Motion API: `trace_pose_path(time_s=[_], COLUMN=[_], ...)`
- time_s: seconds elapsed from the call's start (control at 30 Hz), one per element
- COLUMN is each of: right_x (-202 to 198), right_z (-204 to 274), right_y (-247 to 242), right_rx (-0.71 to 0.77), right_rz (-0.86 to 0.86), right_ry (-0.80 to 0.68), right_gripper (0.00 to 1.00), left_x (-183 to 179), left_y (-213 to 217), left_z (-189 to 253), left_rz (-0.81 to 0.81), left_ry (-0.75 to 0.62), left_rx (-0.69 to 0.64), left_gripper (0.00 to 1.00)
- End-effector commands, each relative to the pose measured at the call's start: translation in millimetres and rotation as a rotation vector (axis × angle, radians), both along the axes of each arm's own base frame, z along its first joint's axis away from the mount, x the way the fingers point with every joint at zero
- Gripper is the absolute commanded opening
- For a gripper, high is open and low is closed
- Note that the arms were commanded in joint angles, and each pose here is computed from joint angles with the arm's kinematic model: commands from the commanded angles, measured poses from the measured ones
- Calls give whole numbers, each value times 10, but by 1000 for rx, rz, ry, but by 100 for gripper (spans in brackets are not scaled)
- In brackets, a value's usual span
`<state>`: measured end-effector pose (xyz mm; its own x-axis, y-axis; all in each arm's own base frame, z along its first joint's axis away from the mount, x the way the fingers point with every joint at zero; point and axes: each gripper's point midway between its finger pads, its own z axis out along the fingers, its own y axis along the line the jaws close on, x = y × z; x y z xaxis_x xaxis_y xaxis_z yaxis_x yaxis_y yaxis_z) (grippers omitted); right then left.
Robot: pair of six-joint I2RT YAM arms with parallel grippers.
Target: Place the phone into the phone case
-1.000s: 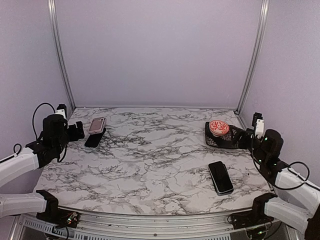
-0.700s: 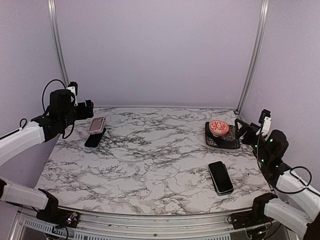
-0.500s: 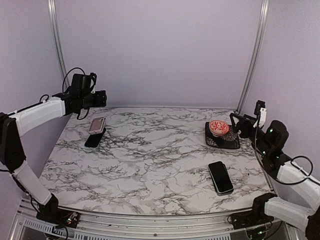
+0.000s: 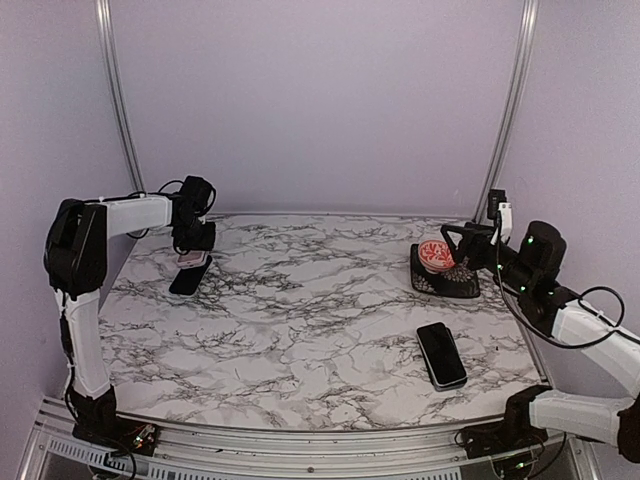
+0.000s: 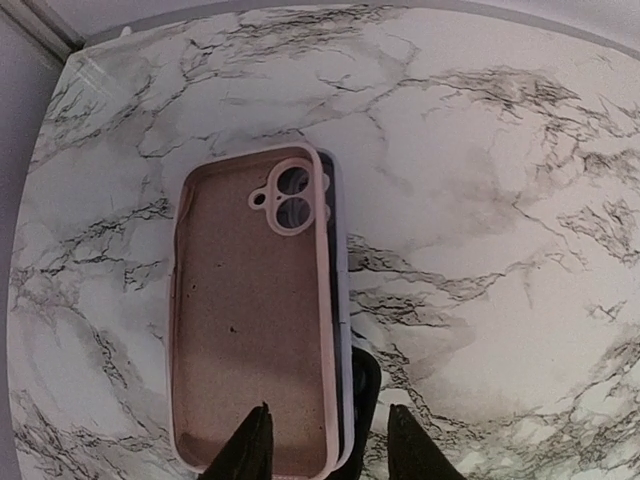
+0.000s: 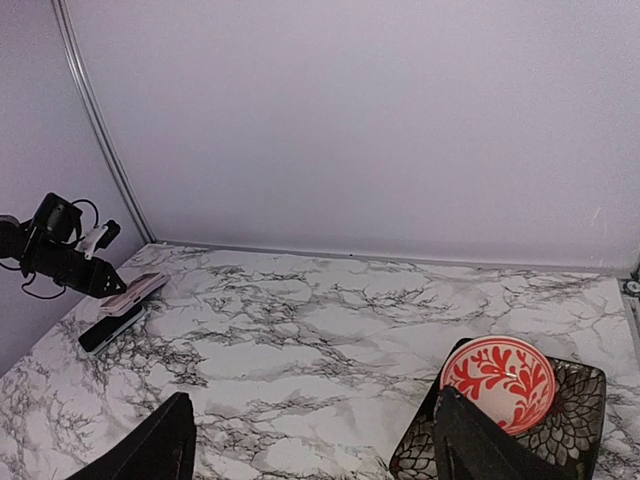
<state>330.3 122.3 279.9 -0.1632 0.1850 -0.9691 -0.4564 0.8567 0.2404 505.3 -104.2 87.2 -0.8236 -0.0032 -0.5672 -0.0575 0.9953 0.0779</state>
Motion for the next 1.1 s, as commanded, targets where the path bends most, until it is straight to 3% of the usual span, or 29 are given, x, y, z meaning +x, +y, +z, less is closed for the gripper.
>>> trace_pose_path(time_s=[0.0,0.13,0.4,0.7,0.87,1.07], right_x=[-12,-19,-18,-36,-41,-45], right_z=[-14,-24,-53,-43,-41,-36], right_y=[76,87,107,100,103,120], right_rx=[-34,-42,-49,-59,-58,-57], right_rz=[14,5,5,-2,-1,4], right_ry=[1,0,6,1,0,4], right_gripper=[79,79,79,79,80,80], left_x=[105,114,126,90,59,67], left_y=[118,114,15,5,39,37], left_z=[20,-157,-277,-425,-272,349], left_rz=[68,82,63,72,102,112], left_ry=[-8,30,54,86,58,-90], left_rx=[-26,-79,-134,-145,-159,-215], left_gripper=[33,28,34,0,0,0])
